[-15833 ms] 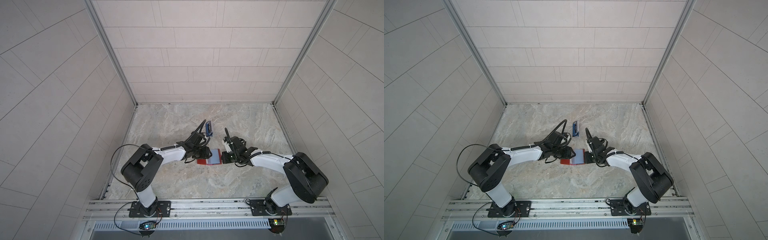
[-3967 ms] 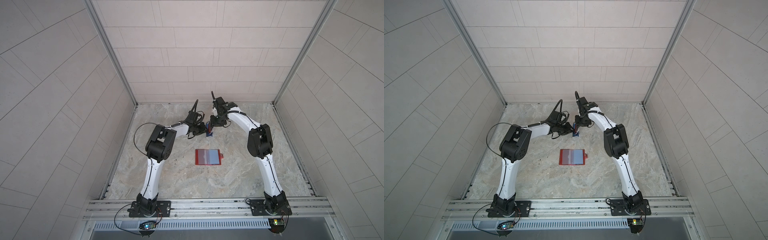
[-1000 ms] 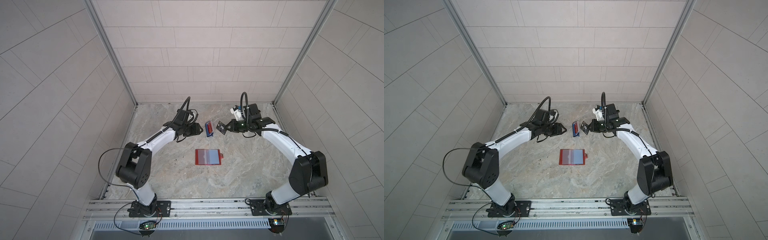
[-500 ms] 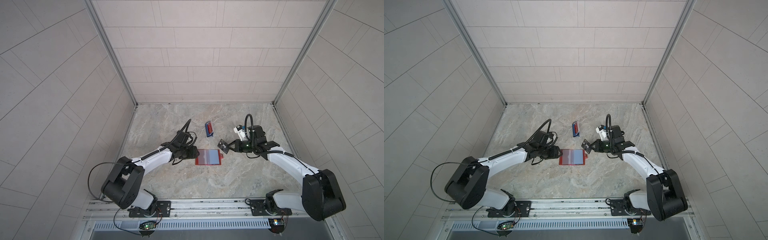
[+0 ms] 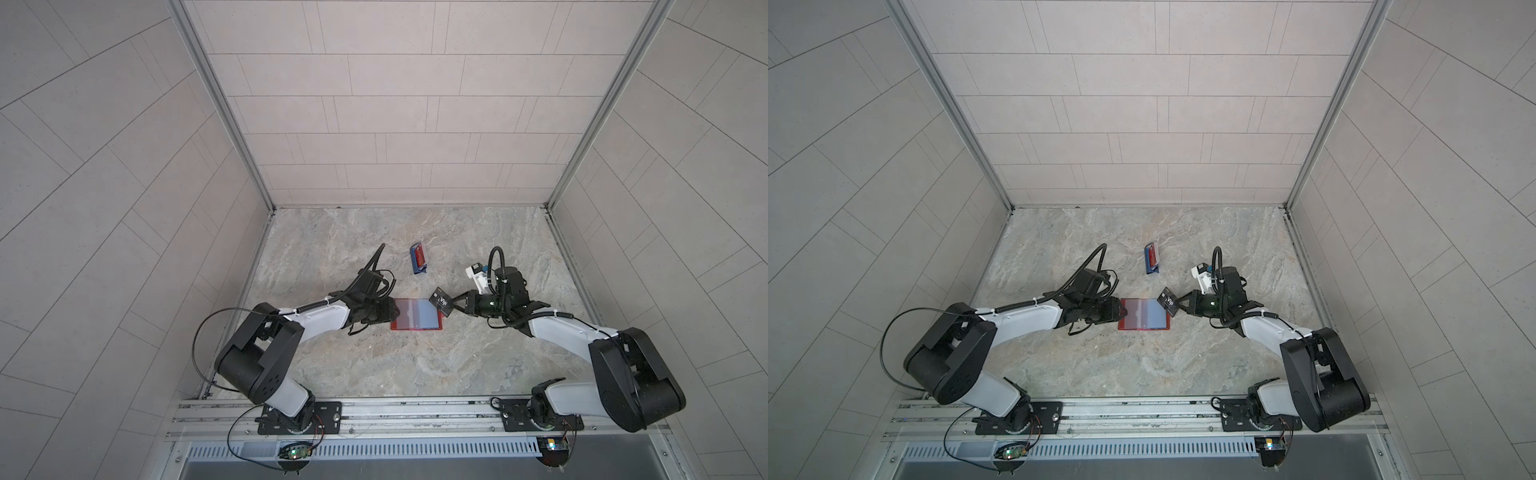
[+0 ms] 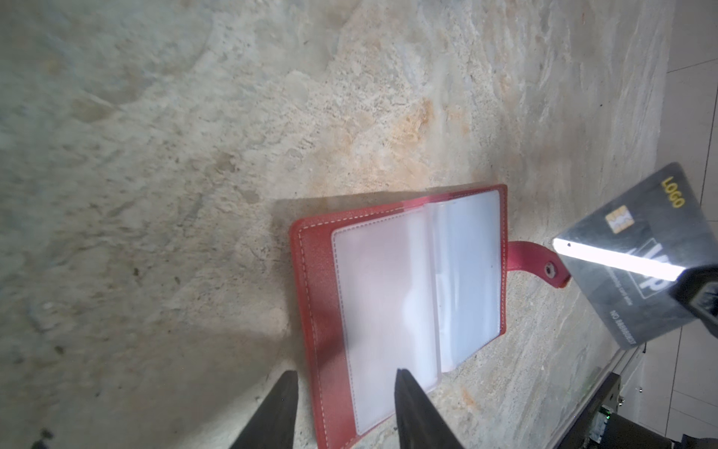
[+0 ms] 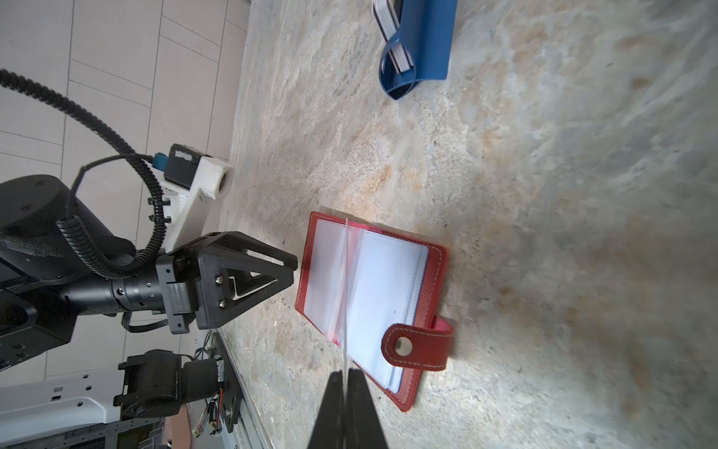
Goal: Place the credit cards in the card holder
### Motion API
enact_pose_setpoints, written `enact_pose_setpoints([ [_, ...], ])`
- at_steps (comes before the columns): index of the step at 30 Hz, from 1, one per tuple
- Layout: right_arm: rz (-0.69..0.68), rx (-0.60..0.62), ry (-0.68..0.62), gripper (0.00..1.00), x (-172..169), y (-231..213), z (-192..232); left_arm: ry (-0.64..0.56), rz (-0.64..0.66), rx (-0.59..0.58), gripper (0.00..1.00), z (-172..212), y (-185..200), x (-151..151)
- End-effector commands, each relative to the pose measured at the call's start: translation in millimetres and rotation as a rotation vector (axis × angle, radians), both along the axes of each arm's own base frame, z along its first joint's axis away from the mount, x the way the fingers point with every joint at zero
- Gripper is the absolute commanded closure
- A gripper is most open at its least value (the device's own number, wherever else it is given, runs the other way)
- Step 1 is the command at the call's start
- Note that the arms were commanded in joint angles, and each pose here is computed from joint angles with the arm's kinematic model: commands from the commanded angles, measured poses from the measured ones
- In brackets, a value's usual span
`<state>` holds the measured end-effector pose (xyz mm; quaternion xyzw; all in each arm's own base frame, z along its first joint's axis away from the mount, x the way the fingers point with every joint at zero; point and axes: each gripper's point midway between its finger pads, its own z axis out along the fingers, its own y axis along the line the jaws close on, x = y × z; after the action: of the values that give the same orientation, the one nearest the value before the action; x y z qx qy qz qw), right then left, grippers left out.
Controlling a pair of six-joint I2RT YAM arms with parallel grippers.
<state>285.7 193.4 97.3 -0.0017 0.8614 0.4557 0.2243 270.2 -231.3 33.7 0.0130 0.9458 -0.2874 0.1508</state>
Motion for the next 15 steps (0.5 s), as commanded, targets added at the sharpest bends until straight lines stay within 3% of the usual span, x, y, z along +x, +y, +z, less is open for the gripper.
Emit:
enact_pose_setpoints([
  [1,0.022,0.056,-0.020,1.00,3,10,7,0.013,0.007,-0.009,0.58,-8,-3,-3],
  [15,0.060,0.067,0.042,1.00,-2,25,-15,0.070,0.042,-0.063,0.75,-22,-17,-24],
])
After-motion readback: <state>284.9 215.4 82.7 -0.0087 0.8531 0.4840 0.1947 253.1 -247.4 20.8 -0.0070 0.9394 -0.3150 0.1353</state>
